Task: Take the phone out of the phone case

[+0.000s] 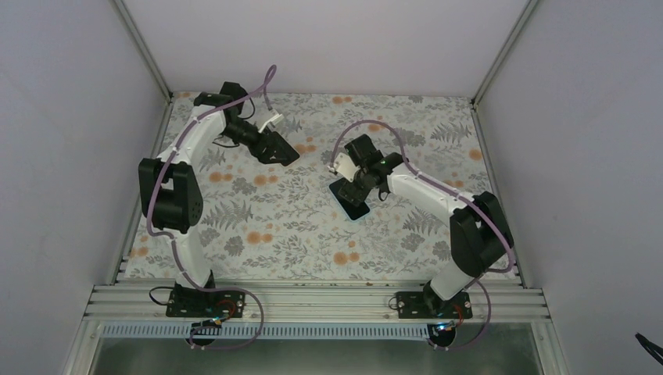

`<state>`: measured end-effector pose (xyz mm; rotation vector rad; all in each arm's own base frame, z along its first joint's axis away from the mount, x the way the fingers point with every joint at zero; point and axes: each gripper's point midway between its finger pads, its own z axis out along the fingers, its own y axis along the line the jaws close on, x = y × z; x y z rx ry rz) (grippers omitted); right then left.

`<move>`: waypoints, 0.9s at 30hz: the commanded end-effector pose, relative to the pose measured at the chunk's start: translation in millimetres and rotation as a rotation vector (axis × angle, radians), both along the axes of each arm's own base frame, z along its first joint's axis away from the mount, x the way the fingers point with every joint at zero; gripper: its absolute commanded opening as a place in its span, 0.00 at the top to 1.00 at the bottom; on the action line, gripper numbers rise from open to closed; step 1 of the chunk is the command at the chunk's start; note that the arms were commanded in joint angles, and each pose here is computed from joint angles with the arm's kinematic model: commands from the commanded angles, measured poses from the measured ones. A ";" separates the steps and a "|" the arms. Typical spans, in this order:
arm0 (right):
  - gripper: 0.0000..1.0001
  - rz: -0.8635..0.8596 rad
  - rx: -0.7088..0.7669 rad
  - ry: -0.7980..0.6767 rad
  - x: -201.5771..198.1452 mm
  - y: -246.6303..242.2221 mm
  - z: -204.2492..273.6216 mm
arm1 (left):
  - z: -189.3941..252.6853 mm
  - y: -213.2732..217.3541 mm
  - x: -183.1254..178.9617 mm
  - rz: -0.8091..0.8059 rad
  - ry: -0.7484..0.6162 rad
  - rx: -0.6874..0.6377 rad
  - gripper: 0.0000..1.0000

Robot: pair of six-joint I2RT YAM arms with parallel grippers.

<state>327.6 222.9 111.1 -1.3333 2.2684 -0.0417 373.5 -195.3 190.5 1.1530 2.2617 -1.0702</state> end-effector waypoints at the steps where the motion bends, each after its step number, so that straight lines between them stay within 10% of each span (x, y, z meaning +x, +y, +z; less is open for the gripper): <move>1: 0.12 -0.020 0.010 0.180 -20.2 -1.5 -34.5 | 26.7 -2.0 -5.3 -0.001 -0.064 -0.038 0.00; 4: 0.00 -0.023 0.035 0.259 -29.4 8.0 -46.5 | 30.4 -1.4 -4.5 0.000 -0.074 -0.028 0.00; 27: 0.00 -0.122 -0.163 0.215 -21.0 -29.4 -112.2 | 17.5 10.2 -7.6 0.040 -0.043 -0.037 0.00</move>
